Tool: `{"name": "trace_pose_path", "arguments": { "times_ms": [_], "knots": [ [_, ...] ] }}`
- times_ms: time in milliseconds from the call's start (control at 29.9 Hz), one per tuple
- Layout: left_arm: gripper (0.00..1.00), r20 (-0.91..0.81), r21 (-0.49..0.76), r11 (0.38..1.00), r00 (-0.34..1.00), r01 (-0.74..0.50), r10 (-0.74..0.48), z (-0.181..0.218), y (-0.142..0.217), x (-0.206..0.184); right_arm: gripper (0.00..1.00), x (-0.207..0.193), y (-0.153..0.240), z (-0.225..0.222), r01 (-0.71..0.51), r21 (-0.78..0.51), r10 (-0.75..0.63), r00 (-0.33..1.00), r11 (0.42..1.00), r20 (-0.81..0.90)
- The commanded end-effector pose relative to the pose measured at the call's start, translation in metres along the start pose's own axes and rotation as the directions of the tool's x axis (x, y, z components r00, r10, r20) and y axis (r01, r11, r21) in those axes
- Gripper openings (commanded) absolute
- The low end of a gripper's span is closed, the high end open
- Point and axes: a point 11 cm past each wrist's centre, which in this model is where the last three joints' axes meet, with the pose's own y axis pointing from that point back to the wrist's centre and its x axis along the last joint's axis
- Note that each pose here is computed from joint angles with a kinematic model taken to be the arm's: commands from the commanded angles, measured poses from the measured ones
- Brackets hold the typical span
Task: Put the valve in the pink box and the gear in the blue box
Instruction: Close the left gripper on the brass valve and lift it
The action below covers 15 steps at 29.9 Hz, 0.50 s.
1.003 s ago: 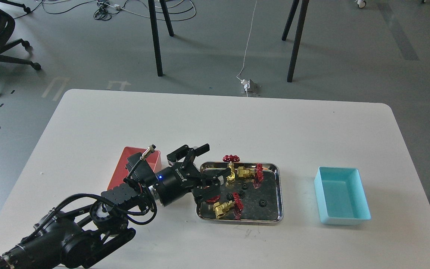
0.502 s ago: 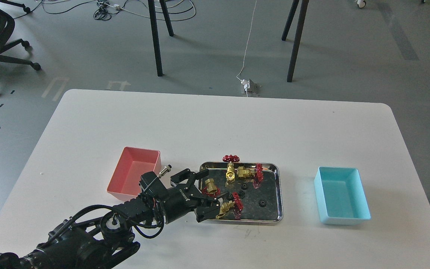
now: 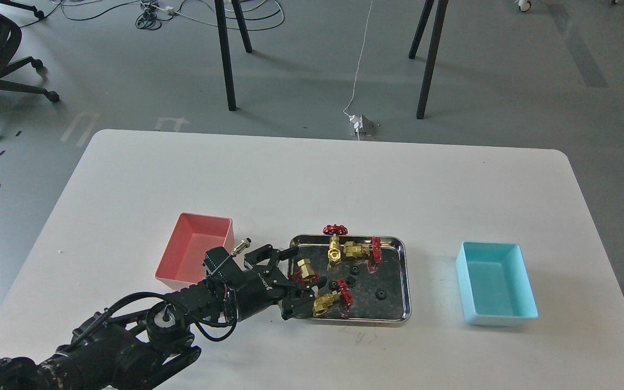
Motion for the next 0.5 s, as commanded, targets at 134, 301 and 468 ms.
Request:
{"name": "trace_pose_path", "arguments": {
  "times_ms": [134, 301, 468],
  "knots": [
    [0.5, 0.012, -0.022, 1.0, 1.0, 0.0, 0.0, -0.002, 0.0013, 0.0031, 0.99, 0.0016, 0.0001, 0.0006, -0.005, 0.001, 0.005, 1.0, 1.0, 0.001],
    [0.28, 0.009, -0.04, 0.999, 1.0, 0.005, -0.004, -0.0002, 0.0041, 0.0006, 0.99, 0.0058, 0.0004, 0.0017, -0.017, -0.001, 0.017, 1.0, 1.0, 0.002],
    [0.09, 0.011, -0.047, 0.999, 1.0, -0.005, 0.005, -0.0019, 0.0054, 0.0045, 0.99, 0.0069, 0.0005, 0.002, -0.02, -0.001, 0.02, 1.0, 1.0, 0.002]
  ]
}}
